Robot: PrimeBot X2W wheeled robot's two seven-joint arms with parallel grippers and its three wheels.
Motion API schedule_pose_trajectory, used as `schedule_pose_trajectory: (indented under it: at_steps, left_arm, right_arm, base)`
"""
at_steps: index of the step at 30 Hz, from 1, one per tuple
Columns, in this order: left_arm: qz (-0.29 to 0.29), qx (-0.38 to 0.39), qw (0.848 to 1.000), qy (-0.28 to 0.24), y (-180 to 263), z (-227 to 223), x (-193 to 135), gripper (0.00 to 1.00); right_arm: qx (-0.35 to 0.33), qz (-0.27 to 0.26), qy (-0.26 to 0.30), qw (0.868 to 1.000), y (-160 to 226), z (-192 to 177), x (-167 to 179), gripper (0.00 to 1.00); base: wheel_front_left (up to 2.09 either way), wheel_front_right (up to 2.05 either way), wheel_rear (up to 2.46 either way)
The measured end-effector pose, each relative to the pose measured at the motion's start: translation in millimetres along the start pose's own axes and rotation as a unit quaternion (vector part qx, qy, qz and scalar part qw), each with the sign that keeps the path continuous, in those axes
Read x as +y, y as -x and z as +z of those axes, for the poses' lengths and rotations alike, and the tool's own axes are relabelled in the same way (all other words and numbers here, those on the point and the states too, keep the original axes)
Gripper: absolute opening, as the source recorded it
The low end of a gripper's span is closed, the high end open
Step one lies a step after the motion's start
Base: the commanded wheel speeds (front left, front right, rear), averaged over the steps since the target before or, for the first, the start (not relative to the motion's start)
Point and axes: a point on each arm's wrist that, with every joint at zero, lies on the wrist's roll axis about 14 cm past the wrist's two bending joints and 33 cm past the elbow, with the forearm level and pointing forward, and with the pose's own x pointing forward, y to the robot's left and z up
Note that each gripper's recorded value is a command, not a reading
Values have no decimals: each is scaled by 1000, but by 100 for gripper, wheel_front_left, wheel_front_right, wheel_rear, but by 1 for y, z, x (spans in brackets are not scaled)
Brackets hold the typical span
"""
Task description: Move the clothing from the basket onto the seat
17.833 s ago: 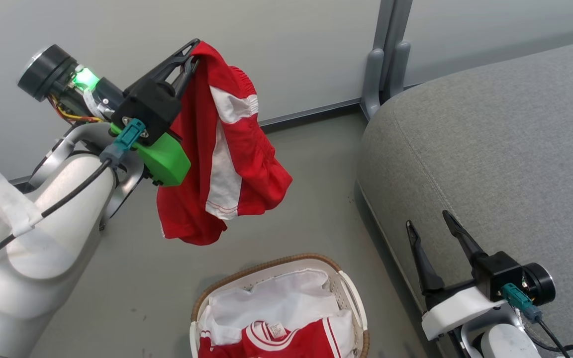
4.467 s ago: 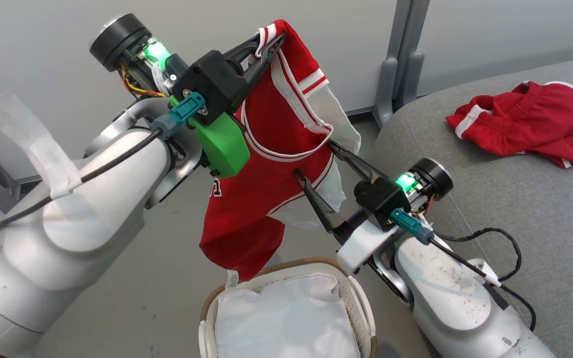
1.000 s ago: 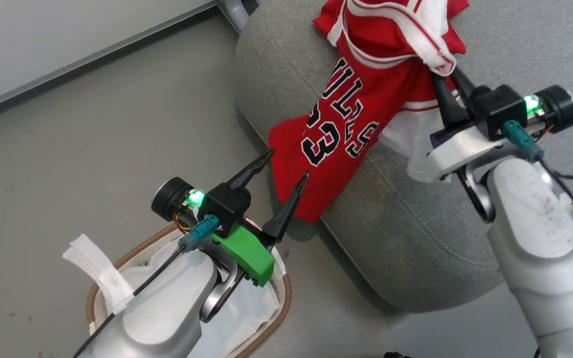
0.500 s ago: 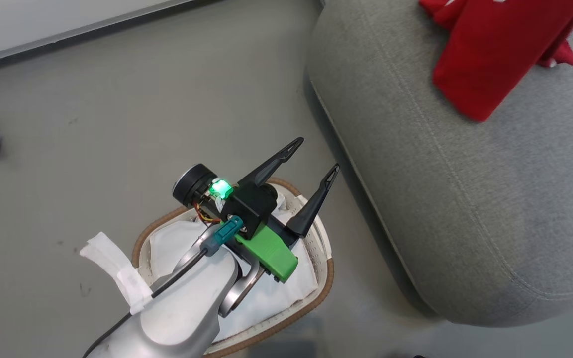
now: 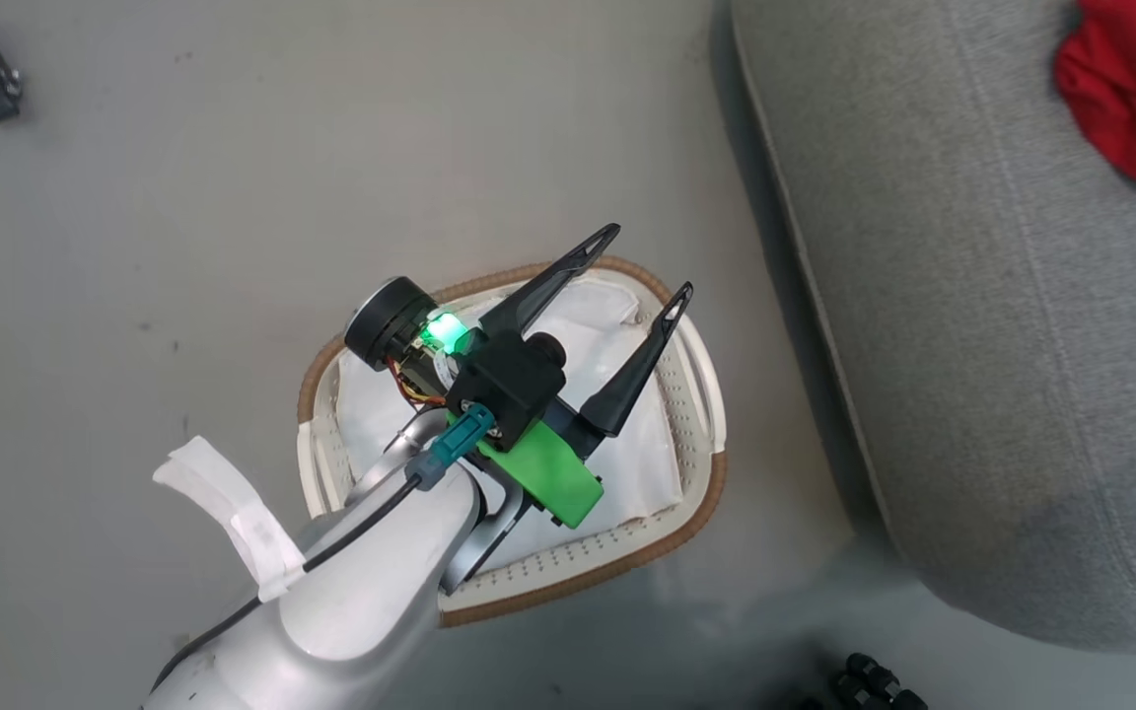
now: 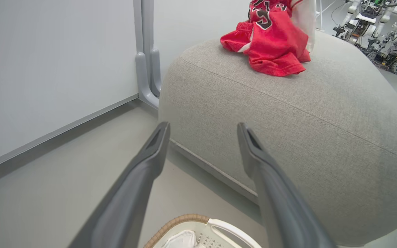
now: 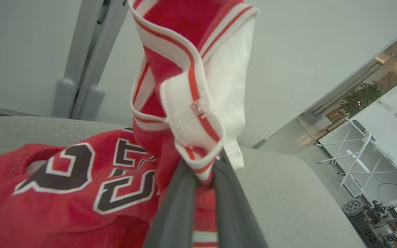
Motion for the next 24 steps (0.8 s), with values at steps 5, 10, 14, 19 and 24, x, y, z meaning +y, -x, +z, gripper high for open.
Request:
schedule_pose_trajectory:
  at_steps: [5, 10, 14, 19, 24]
  left_arm:
    - [13, 17, 1000, 17, 4, -21, 11, 100]
    - [14, 21, 999, 26, 2, -29, 13, 100]
    - [10, 14, 1000, 24, -2, -23, 11, 100]
    - [14, 0, 1000, 23, -4, -9, 11, 100]
    - [38, -19, 999, 30, 0, 10, 15, 100]
  right_arm:
    - [60, 37, -10, 997, 7, -53, 50, 0]
    - [64, 50, -9, 997, 11, -61, 68, 28]
    - [56, 49, -10, 997, 20, -56, 68, 100]
    - [36, 50, -11, 998, 30, -41, 65, 100]
    - [12, 58, -21, 998, 42, -22, 67, 100]
  base:
    - [0, 0, 0]
    - [0, 0, 0]
    - [0, 0, 0]
    - [0, 0, 0]
    - [0, 0, 0]
